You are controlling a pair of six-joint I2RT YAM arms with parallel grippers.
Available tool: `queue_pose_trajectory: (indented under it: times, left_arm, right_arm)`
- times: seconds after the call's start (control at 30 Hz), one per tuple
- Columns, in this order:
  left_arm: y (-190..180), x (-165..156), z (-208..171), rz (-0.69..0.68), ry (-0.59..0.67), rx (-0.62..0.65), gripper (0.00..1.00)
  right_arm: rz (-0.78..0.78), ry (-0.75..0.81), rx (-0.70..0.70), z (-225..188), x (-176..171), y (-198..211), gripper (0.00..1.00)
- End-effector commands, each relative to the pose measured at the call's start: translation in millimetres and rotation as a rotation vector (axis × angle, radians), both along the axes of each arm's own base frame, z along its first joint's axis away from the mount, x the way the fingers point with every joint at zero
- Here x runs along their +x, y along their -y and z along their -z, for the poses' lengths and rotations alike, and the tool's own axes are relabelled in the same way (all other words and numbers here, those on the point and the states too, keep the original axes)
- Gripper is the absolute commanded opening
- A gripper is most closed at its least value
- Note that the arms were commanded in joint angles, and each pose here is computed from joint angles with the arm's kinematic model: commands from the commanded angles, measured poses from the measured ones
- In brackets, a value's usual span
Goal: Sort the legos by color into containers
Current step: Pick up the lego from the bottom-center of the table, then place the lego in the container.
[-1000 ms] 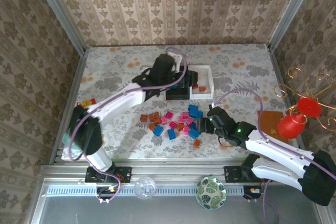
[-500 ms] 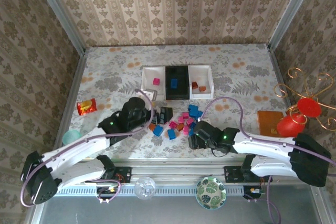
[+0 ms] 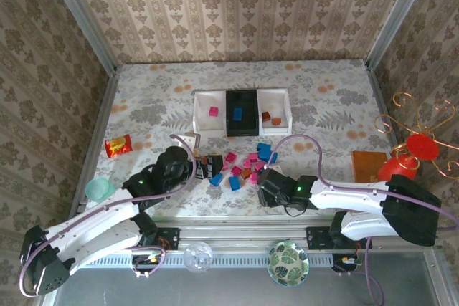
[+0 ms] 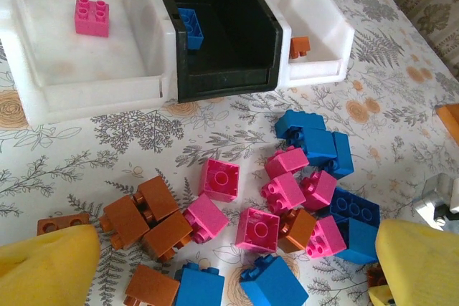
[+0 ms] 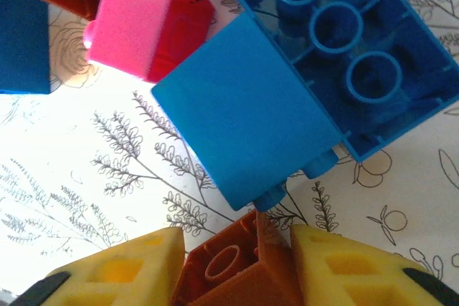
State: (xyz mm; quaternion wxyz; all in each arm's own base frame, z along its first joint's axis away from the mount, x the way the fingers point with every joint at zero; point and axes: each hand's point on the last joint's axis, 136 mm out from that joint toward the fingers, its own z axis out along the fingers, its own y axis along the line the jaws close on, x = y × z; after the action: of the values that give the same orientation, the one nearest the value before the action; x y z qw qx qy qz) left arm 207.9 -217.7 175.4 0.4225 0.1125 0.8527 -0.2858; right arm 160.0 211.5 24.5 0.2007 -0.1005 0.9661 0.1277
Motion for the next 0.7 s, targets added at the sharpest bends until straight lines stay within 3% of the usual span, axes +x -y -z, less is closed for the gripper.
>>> queue_pose_trajectory:
  times: [0.0, 0.17, 0.27, 0.47, 0.67]
  left_arm:
    - [-4.6, -0.3, 3.2, -0.021, -0.010, 0.001, 1.00]
    - [-4.6, 0.9, 5.2, -0.021, -0.019, -0.001, 1.00]
    - [-4.7, 1.1, 5.9, -0.020, -0.022, -0.005, 1.00]
    - [-6.8, 1.3, 11.2, -0.031, -0.035, -0.005, 1.00]
    - [-10.3, -1.1, 18.2, -0.035, -0.059, 0.012, 1.00]
  right_arm:
    - [-0.019, 0.027, 0.038, -21.4, 1.7, -7.0, 0.36]
    - [-0.038, 0.107, 0.076, -63.0, 9.9, -5.1, 0.32]
    - [-0.015, 0.199, 0.086, -104.1, 36.1, 2.9, 0.32]
    - [0.198, 0.364, 0.120, -161.4, 133.3, 37.9, 0.31]
    - [0.332, 0.352, 0.033, -148.0, 224.3, 56.3, 0.31]
